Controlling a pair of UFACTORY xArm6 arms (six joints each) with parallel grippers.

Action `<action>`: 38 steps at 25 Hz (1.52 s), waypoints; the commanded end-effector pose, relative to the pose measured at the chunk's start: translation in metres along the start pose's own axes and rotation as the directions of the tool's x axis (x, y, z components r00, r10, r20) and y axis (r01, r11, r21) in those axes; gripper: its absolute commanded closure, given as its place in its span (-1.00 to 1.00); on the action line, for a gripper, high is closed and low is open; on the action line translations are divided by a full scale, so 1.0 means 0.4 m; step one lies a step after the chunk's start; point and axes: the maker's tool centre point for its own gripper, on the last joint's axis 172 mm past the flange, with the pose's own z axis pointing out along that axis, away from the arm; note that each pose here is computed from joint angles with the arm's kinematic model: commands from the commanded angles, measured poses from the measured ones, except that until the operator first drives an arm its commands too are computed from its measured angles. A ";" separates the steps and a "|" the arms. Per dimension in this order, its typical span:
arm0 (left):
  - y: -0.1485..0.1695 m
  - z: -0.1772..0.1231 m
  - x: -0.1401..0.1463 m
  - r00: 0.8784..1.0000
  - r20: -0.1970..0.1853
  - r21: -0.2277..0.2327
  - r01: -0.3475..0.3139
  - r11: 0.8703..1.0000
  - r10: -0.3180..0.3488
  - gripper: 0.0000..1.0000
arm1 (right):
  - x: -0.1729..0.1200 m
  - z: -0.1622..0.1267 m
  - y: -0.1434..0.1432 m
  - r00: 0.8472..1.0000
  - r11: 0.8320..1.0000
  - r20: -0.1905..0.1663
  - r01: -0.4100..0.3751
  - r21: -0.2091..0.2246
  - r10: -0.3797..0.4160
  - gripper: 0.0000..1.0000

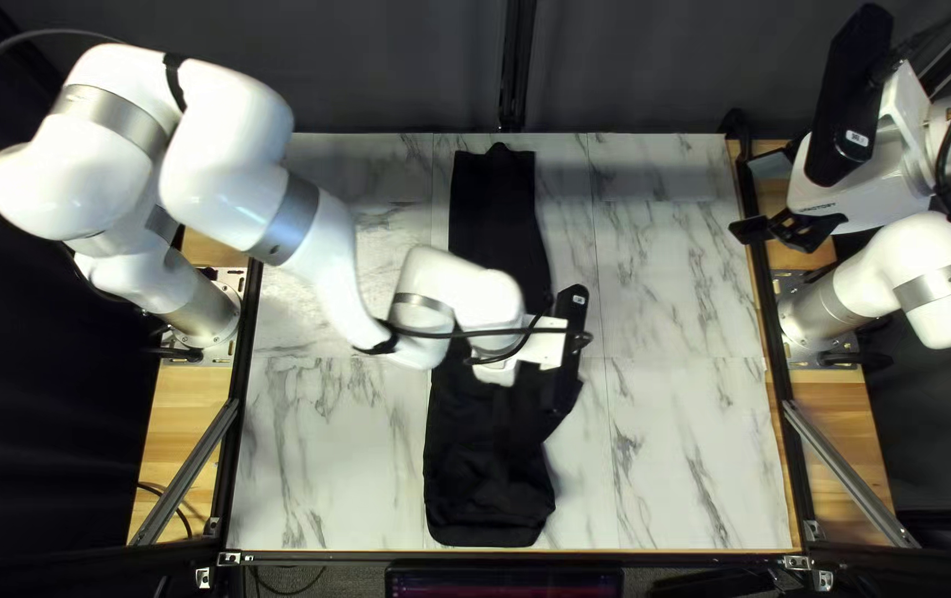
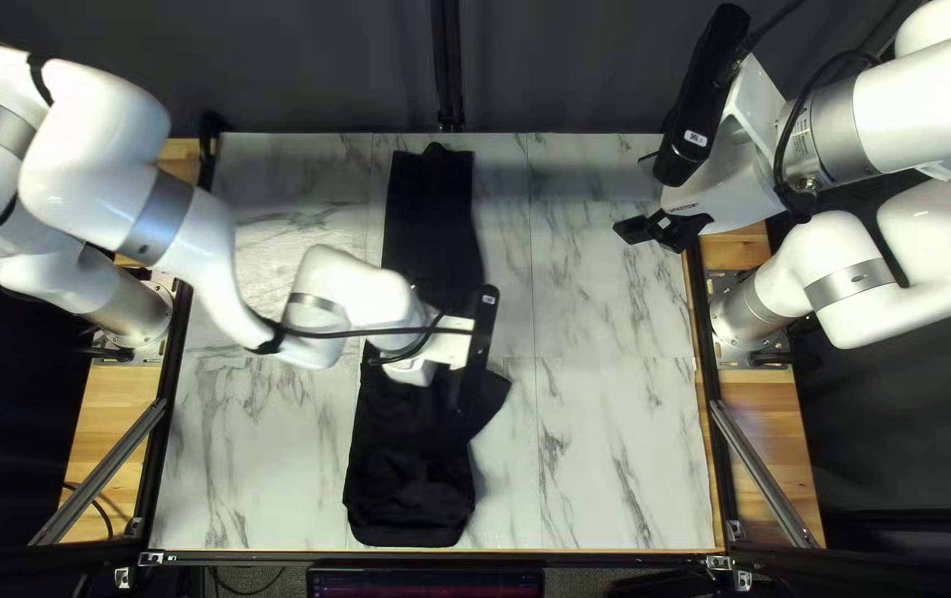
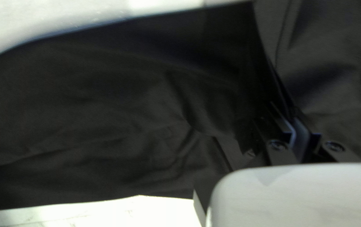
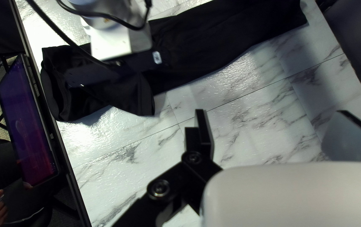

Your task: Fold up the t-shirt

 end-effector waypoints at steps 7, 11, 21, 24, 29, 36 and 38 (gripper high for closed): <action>0.008 -0.049 -0.052 1.000 -0.018 0.058 0.011 0.998 -0.009 1.00 | 0.000 0.000 0.000 1.000 1.000 0.000 0.000 0.000 0.000 -1.00; 0.008 -0.049 -0.083 0.999 -0.024 0.079 0.025 0.997 -0.023 1.00 | 0.000 0.000 0.000 1.000 1.000 0.000 0.000 0.000 0.000 -1.00; -0.058 0.019 -0.089 0.997 -0.026 0.071 0.068 0.995 -0.066 1.00 | 0.000 0.000 0.000 1.000 1.000 0.000 0.000 0.000 0.000 -1.00; -0.066 0.014 -0.064 0.998 -0.010 0.073 0.062 0.995 -0.061 -1.00 | 0.000 0.000 0.000 1.000 1.000 0.000 0.000 0.000 0.000 -1.00; -0.080 -0.046 -0.025 1.000 -0.012 0.140 0.004 0.990 -0.002 -1.00 | 0.000 0.000 0.000 1.000 1.000 0.000 0.000 0.000 0.000 -1.00; -0.073 -0.065 0.066 0.994 0.008 0.206 -0.105 0.973 0.106 -1.00 | 0.000 0.000 0.000 1.000 1.000 0.000 0.000 0.000 0.000 -1.00; -0.077 -0.037 0.090 0.991 0.023 0.179 -0.133 0.975 0.131 -1.00 | 0.000 0.000 0.000 1.000 1.000 0.000 0.000 0.000 0.000 -1.00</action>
